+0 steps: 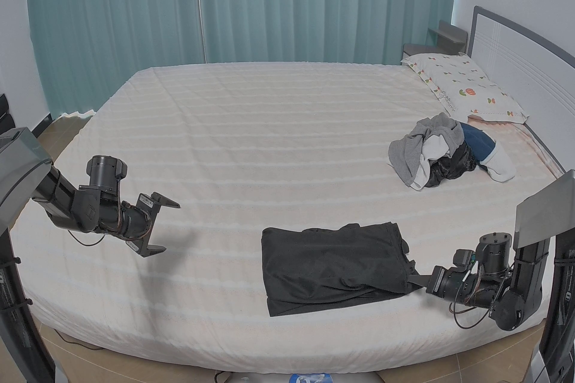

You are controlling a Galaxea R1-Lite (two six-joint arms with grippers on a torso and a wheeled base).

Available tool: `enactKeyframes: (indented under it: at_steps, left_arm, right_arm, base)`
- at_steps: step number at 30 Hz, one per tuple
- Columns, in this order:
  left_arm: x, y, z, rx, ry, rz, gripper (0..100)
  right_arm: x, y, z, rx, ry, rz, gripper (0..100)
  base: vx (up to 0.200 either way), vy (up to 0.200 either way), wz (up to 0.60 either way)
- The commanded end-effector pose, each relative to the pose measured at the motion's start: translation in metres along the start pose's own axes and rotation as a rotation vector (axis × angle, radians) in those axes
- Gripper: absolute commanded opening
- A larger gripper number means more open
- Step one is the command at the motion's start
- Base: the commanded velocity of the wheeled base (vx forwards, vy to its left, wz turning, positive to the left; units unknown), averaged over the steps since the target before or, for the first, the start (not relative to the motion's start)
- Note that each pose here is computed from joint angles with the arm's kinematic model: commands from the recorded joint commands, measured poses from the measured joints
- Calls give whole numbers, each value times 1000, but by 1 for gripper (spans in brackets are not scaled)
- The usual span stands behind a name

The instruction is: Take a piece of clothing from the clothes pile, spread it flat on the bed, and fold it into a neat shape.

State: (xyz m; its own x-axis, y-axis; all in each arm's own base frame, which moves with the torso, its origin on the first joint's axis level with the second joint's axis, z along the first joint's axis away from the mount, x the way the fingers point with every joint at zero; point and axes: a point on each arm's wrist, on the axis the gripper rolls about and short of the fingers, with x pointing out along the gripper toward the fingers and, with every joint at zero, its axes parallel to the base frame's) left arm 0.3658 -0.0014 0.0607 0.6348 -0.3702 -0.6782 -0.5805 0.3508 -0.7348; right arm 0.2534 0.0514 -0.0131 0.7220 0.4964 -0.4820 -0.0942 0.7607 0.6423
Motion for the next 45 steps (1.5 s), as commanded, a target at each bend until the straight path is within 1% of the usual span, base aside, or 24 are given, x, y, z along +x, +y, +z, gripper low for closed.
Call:
enactKeyframes:
  at_steps: [1, 4, 10, 12, 13, 21, 22, 25, 28, 29, 32, 33, 34, 35, 37, 38, 39, 40, 45]
  left_arm:
    - [0, 0, 0, -1, 0, 1, 100]
    - [0, 0, 0, -1, 0, 1, 100]
    - [1, 1, 0, -2, 1, 2, 100]
    - [1, 1, 0, -2, 1, 2, 100]
    - [1, 1, 0, -2, 1, 2, 100]
    - [1, 1, 0, -3, 0, 4, 100]
    - [1, 1, 0, -2, 1, 2, 100]
    - [1, 1, 0, -2, -1, 3, 100]
    - [1, 1, 0, -2, -1, 3, 100]
    - [1, 1, 0, -2, 2, 3, 100]
    - [1, 1, 0, -4, 2, 5, 100]
    - [1, 1, 0, -4, 2, 5, 100]
    - [1, 1, 0, -4, 2, 5, 100]
    - [1, 1, -1, -1, 2, 4, 100]
    - [1, 1, -1, -1, 3, 5, 100]
    - [2, 1, -4, 4, 9, 8, 100]
    - [2, 1, -4, 4, 8, 8, 100]
    - [3, 1, -4, 9, -2, 13, 100]
    - [8, 2, -5, 13, -17, 29, 100]
  right_arm:
    - [-11, -2, 8, -38, -42, -11, 0]
    - [-17, -3, 11, -62, -58, -20, 0]
    - [-16, -7, 8, -82, -34, -40, 0]
    - [-18, -10, 5, -130, -15, -56, 0]
    - [-18, -12, 5, -141, -12, -65, 0]
    - [-11, -23, 0, -135, 18, -92, 0]
    - [-10, -24, -1, -137, 23, -96, 100]
    - [-7, -25, 2, -145, 1, -88, 100]
    - [-7, -22, 11, -153, -53, -75, 100]
    - [-9, -18, 18, -150, -87, -61, 100]
    - [-10, -11, 31, -107, -142, -24, 100]
    - [-3, -5, 41, -81, -182, 11, 100]
    - [-3, -5, 41, -81, -182, 11, 100]
    - [7, -1, 53, -86, -219, 38, 100]
    - [9, 0, 54, -89, -222, 40, 100]
    - [20, 6, 66, -95, -222, 50, 100]
    - [21, 7, 68, -96, -220, 50, 100]
    - [26, 13, 73, -89, -205, 60, 100]
    - [49, 33, 78, -91, -161, 88, 100]
  base:
    - [0, 0, 0]
    - [0, 0, 0]
    - [0, 0, 0]
    - [0, 0, 0]
    - [0, 0, 0]
    - [0, 0, 0]
    - [0, 0, 0]
    - [0, 0, 0]
    - [0, 0, 0]
    - [0, 0, 0]
    - [0, 0, 0]
    - [0, 0, 0]
    - [0, 0, 0]
    - [0, 0, 0]
    - [0, 0, 0]
    - [0, 0, 0]
    - [0, 0, 0]
    - [0, 0, 0]
    - [0, 0, 0]
